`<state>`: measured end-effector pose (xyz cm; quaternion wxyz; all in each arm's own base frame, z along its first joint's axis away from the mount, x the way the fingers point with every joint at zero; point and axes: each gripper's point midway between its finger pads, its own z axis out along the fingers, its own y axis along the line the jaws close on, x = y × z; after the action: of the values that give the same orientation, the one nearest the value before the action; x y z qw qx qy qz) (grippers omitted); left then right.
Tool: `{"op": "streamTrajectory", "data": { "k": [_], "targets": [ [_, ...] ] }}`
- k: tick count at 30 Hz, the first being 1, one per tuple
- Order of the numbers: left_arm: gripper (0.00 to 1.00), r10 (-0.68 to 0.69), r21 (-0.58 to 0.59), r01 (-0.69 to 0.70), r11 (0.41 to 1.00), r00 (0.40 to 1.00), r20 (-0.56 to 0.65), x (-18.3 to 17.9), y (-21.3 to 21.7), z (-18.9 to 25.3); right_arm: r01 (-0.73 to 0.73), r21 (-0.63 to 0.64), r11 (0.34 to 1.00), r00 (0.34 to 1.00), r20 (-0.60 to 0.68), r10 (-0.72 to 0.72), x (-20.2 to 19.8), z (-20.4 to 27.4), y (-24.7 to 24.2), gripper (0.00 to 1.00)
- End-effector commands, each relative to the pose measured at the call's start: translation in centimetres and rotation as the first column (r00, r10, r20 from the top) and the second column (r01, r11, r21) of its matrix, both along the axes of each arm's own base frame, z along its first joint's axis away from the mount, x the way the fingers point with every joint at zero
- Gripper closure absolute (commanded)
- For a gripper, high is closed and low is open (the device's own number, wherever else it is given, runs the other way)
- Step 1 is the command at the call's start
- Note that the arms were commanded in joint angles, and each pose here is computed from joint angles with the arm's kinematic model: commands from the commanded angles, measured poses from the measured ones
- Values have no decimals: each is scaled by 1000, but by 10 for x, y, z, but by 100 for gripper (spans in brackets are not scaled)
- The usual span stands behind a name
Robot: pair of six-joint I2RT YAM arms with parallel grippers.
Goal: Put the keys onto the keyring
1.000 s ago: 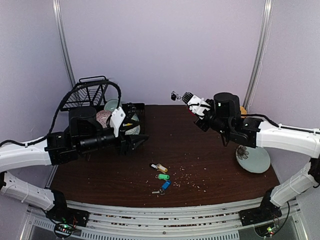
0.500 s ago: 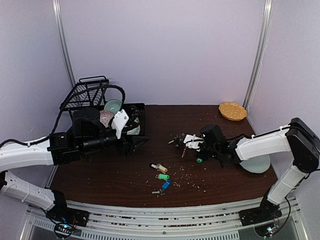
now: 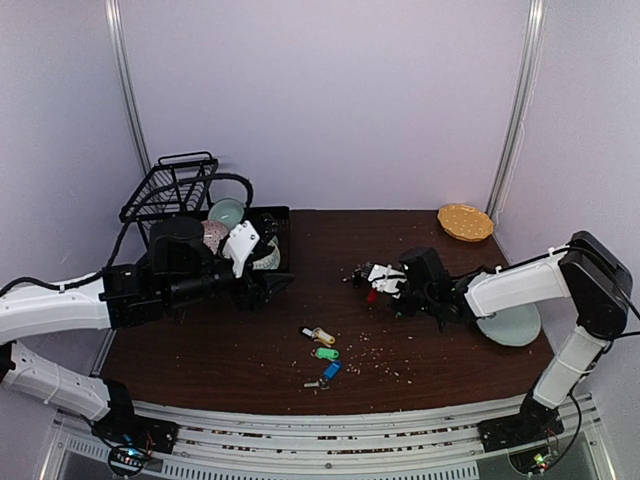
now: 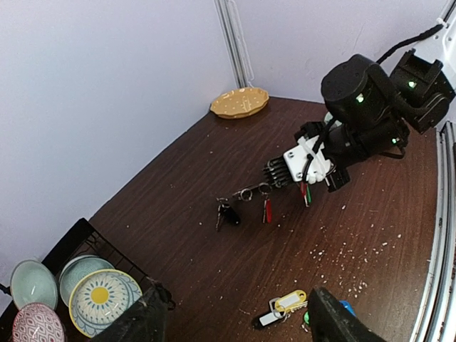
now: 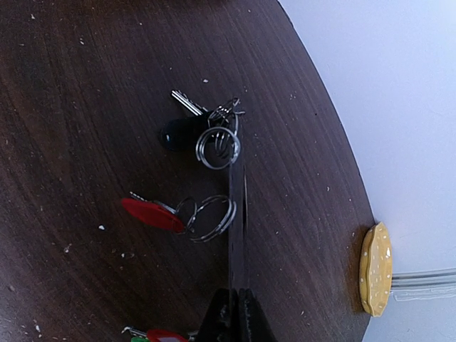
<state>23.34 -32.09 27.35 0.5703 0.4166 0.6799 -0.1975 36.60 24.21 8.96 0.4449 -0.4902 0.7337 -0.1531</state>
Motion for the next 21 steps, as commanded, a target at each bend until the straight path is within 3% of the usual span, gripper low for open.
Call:
{"op": "streamTrajectory", "data": {
  "k": [1, 3, 6, 8, 12, 14, 17, 21],
  "targets": [
    [30, 30, 4, -30, 1000, 998, -56, 9, 2, -24, 28, -10, 1000, 1000, 7, -28, 4, 1, -6, 95],
    [30, 25, -6, -25, 1000, 998, -66, 8, 3, -27, 44, -27, 999, 999, -6, -44, 5, -6, -9, 83],
    [29, 33, 4, -32, 999, 997, -73, 11, 5, -30, 64, -13, 998, 997, -33, -64, 8, 1, -7, 45],
    [28, 46, 11, -45, 999, 996, -75, 14, 8, -30, 69, 41, 997, 997, -20, -68, 9, 25, -3, 5],
    [26, 86, 0, -87, 996, 994, -67, 23, 20, -27, -15, 236, 972, 1000, 24, 9, -7, 84, 3, 0],
    [24, 134, -15, -136, 991, 989, -67, 33, 31, -25, -17, 397, 918, 1000, -3, 20, -11, 111, -4, 0],
    [24, 301, -53, -304, 951, 952, -59, 61, 65, -20, 133, 685, 716, 991, -86, -101, 7, 143, -43, 0],
    [23, 511, -158, -511, 845, 858, -47, 88, 121, -7, 330, 844, 422, 928, -210, -307, 26, 148, -119, 0]
  ]
}}
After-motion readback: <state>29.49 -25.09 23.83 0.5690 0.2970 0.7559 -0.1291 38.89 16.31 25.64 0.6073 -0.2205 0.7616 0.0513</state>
